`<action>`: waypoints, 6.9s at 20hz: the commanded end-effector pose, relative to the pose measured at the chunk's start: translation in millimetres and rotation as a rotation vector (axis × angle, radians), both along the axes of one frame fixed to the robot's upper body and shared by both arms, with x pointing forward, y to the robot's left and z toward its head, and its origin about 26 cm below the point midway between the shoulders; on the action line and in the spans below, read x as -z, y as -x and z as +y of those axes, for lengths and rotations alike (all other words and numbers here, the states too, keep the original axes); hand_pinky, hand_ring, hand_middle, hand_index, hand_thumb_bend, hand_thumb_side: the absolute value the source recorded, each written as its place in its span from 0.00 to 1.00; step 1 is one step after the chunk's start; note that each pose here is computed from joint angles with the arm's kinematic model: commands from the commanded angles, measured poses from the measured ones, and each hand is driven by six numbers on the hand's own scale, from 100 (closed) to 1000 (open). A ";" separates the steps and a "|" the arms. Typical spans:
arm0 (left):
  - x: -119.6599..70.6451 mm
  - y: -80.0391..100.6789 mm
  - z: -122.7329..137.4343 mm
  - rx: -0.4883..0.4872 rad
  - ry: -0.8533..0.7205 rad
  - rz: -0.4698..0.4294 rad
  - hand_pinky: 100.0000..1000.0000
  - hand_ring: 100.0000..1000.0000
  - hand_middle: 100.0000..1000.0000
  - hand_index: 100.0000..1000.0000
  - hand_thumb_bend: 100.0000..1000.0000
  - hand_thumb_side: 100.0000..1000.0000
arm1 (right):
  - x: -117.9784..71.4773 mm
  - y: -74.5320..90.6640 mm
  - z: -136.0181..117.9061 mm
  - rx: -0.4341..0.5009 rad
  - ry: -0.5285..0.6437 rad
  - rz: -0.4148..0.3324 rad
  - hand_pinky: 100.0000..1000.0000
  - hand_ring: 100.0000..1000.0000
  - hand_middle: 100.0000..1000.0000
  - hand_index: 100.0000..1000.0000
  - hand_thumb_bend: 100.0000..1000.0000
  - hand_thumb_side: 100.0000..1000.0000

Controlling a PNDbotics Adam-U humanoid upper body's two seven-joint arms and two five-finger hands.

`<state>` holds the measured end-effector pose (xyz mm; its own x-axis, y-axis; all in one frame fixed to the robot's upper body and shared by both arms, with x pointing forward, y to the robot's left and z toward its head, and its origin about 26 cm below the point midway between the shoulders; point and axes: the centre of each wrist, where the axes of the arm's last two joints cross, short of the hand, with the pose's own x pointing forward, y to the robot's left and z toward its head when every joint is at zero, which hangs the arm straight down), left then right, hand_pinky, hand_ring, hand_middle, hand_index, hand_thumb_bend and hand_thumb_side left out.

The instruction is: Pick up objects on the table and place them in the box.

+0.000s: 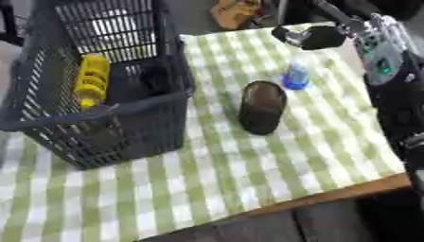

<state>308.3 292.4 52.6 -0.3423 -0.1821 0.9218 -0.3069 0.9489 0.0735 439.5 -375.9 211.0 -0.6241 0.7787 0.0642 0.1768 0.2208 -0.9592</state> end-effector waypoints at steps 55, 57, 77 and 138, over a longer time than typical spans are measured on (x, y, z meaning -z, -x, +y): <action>-5.4 -1.0 1.8 0.012 -0.007 -0.010 0.30 0.79 0.72 0.74 0.34 0.89 | 82.4 -31.0 -27.2 0.495 0.218 0.147 1.00 0.92 0.91 0.99 0.45 0.71; -5.4 -1.0 2.0 0.011 -0.008 -0.010 0.30 0.79 0.72 0.73 0.34 0.89 | 84.0 -29.9 -29.7 0.523 0.272 0.120 1.00 0.96 0.94 1.00 0.45 0.71; -5.9 -1.5 1.1 0.018 -0.009 -0.009 0.30 0.79 0.72 0.73 0.33 0.89 | 93.0 -27.0 -36.5 0.607 0.312 0.070 0.96 0.93 0.92 0.99 0.44 0.70; -3.6 -1.5 -1.7 0.036 -0.004 0.000 0.30 0.78 0.72 0.73 0.33 0.90 | -35.1 -54.7 73.6 0.172 -0.408 -0.134 0.00 0.20 0.21 0.40 0.00 0.00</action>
<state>308.6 290.4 50.6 -0.3313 -0.1705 0.9280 -0.2782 0.9575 0.0766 494.6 -315.5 217.9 -0.4340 0.8318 0.3460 0.3421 0.5075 -0.7908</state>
